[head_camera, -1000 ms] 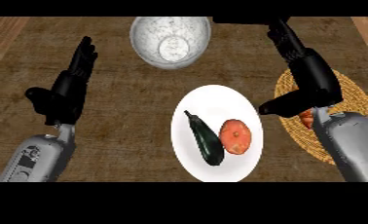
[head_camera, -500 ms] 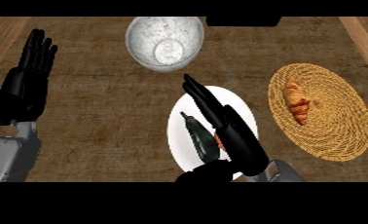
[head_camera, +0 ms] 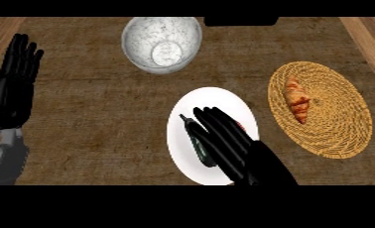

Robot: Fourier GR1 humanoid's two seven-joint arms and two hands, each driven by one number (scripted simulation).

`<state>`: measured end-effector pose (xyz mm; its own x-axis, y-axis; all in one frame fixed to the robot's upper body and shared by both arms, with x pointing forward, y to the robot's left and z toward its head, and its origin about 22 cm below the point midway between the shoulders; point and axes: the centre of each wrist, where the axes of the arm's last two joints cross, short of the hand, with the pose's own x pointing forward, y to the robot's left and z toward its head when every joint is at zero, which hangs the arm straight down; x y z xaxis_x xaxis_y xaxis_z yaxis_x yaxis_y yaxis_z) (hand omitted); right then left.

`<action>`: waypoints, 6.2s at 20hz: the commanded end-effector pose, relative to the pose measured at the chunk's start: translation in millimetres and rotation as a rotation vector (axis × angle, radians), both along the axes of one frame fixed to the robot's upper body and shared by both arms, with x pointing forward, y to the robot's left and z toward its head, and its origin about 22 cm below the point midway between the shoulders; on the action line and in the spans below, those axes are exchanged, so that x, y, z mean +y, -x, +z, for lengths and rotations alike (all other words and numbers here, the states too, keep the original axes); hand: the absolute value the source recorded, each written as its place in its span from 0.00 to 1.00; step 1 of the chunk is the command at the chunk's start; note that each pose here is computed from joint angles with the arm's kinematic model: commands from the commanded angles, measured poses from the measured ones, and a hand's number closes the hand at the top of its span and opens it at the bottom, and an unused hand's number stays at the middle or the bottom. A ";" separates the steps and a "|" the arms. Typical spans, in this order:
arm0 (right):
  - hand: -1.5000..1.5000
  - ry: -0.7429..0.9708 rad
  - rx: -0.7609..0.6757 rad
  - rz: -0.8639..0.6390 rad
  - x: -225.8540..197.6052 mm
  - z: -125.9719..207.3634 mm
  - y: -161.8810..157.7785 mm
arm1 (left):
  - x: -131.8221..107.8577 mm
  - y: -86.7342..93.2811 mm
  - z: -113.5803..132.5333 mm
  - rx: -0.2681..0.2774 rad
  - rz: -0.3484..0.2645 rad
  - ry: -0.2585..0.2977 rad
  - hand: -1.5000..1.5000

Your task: Pick the squash from the plate and place it in the bowl

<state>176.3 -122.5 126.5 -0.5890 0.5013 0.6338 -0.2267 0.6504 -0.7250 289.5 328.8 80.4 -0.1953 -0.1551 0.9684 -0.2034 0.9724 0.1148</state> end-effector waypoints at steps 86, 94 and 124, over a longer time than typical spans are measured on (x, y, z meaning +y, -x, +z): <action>1.00 0.798 0.264 -0.072 -21.9 -87.4 -95.4 | -10.3 -4.0 -6.0 0.000 -0.032 0.011 0.50; 1.00 0.778 0.491 -0.723 -152.9 -98.6 -96.2 | 19.2 11.6 -8.0 0.017 0.025 0.003 0.50; 1.00 0.144 0.018 -0.794 -51.2 175.6 -73.0 | -11.7 -16.0 4.6 -0.014 -0.043 -0.008 0.50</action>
<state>229.9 -211.0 269.9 0.0124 0.8731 0.4874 0.2641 0.4673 -0.8437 300.7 324.2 81.0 -0.2082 -0.1516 0.9663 -0.1705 0.9784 0.1168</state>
